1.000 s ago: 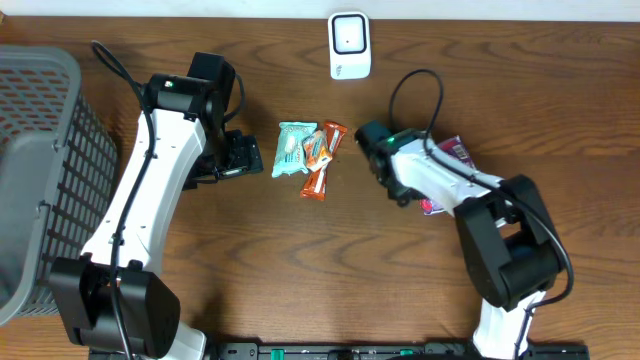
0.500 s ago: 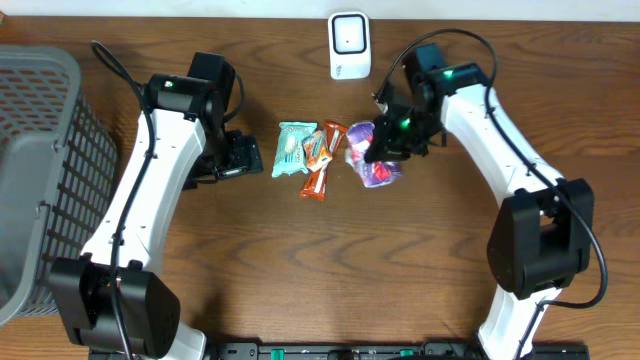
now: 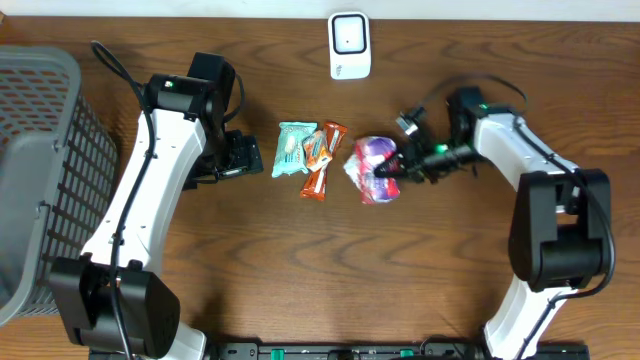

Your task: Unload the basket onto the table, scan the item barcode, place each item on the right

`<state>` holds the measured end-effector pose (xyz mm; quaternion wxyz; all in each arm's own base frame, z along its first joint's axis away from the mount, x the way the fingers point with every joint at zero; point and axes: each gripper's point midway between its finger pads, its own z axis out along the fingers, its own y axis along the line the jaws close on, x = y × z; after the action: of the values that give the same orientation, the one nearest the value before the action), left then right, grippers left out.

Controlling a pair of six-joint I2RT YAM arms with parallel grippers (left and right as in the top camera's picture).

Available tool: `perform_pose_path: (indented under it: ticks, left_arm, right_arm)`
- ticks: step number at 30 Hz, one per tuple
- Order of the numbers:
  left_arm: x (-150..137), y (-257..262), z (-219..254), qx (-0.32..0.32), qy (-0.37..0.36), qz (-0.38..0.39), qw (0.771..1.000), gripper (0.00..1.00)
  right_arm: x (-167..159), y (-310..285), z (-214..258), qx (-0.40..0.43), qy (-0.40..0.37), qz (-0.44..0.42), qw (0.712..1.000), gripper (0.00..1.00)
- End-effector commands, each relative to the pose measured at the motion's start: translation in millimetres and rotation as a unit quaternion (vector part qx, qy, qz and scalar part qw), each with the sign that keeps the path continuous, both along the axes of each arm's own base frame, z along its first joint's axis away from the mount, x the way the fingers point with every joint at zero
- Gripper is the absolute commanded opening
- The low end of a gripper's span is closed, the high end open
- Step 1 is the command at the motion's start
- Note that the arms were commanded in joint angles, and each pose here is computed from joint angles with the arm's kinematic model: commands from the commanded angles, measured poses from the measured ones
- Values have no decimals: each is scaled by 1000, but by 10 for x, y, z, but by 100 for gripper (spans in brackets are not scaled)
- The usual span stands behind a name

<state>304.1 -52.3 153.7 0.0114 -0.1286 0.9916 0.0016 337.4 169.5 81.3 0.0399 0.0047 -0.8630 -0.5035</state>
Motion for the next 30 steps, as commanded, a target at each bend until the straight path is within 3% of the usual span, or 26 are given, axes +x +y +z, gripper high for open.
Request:
perform_pose_path:
  ticks: [1, 5, 10, 13, 21, 27, 29, 30]
  left_arm:
    - [-4, 36, -23, 9, 4, 2, 1000, 98]
    - [-4, 36, -23, 9, 4, 2, 1000, 98]
    - [-4, 36, -23, 9, 4, 2, 1000, 98]
    - [-4, 36, -23, 9, 4, 2, 1000, 98]
    - [-4, 36, -23, 9, 4, 2, 1000, 98]
    - [-4, 36, -23, 9, 4, 2, 1000, 98]
    - [-4, 36, -23, 9, 4, 2, 1000, 98]
    - [-4, 36, -23, 9, 4, 2, 1000, 98]
  right_arm:
    - [89, -441, -219, -77, 33, -57, 995, 12]
    - [163, -860, -134, -146, 52, -84, 984, 24]
    - [204, -1253, 138, -260, 62, -80, 960, 83]
    - [202, -1293, 228, -292, 59, -69, 952, 98]
    - [48, -1430, -185, -368, 114, -104, 917, 99]
    - [25, -1029, -581, -263, 103, -118, 952, 96]
    - [-16, -948, -743, -257, 94, -119, 954, 92]
    - [-59, -881, -878, -257, 87, -120, 955, 84]
